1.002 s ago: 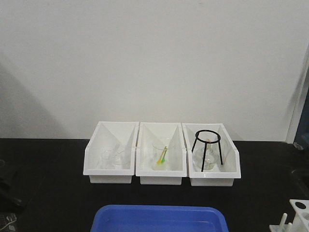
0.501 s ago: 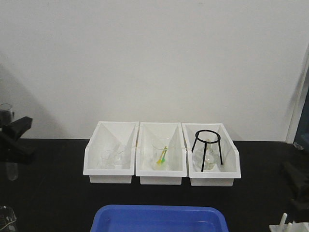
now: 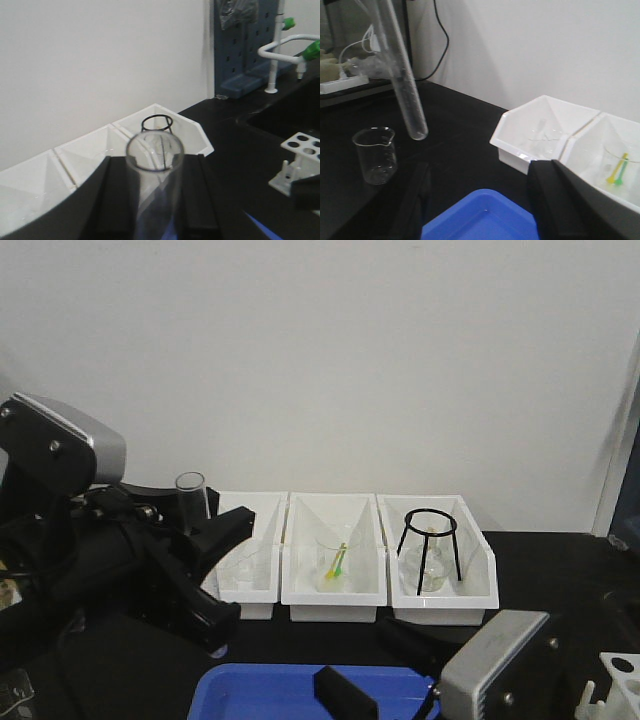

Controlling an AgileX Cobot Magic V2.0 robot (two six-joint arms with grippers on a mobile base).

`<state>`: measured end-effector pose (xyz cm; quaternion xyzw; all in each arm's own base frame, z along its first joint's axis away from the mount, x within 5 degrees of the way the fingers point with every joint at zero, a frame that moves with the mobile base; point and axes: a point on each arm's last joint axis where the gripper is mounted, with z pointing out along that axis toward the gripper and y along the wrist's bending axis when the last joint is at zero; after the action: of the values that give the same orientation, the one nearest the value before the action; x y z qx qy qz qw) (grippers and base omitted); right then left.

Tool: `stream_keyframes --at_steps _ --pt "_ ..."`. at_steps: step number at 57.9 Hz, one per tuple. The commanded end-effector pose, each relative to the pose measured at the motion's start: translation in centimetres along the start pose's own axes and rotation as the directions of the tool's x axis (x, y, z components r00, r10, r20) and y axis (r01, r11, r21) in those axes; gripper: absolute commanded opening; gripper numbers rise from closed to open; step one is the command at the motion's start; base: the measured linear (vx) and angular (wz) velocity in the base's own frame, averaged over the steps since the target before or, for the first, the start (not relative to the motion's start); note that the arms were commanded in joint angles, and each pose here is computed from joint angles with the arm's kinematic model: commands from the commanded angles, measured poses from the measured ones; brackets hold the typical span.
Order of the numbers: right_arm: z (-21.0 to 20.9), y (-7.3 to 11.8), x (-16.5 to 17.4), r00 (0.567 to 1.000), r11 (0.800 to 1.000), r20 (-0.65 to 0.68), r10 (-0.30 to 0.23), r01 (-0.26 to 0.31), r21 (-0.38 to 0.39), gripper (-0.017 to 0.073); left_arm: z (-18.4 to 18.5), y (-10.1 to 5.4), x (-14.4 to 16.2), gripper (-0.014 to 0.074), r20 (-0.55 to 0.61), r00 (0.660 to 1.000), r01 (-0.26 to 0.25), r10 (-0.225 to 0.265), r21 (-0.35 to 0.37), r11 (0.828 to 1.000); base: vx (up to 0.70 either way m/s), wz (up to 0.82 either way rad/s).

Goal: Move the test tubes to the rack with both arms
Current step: 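Carry the held tube with the left gripper toward the right gripper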

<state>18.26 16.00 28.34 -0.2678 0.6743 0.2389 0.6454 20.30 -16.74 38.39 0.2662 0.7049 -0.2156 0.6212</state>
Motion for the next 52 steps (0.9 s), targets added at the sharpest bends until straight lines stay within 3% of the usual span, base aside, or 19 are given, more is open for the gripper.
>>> stream_keyframes --at_steps 1,21,35,45,52 --pt "0.2 0.9 -2.2 0.987 0.999 0.16 -0.003 0.009 -0.038 0.0468 -0.8 -0.9 -2.3 -0.0022 0.132 0.991 0.023 -0.027 0.028 0.999 0.0 0.0" --pt "0.8 2.2 -1.8 0.984 0.994 0.17 0.055 -0.039 -0.098 0.0468 1.4 -5.2 -0.4 -0.0022 0.047 0.999 0.008 -0.017 0.173 0.985 0.0 0.0" --pt "0.8 2.2 -1.8 0.984 0.994 0.17 0.054 -0.038 -0.098 0.0468 2.6 -7.4 0.9 -0.0022 0.009 1.0 0.001 -0.003 0.233 0.972 0.0 0.0" --pt "0.8 2.2 -1.8 0.984 0.994 0.17 0.057 -0.041 -0.097 0.0446 2.8 -7.8 1.1 -0.0022 0.012 1.0 -0.001 -0.002 0.244 0.97 0.0 0.0" --pt "0.8 2.2 -1.8 0.983 0.994 0.17 0.063 -0.048 -0.093 0.0349 2.8 -7.8 1.1 -0.0022 0.011 1.0 -0.001 -0.001 0.244 0.97 0.0 0.0"
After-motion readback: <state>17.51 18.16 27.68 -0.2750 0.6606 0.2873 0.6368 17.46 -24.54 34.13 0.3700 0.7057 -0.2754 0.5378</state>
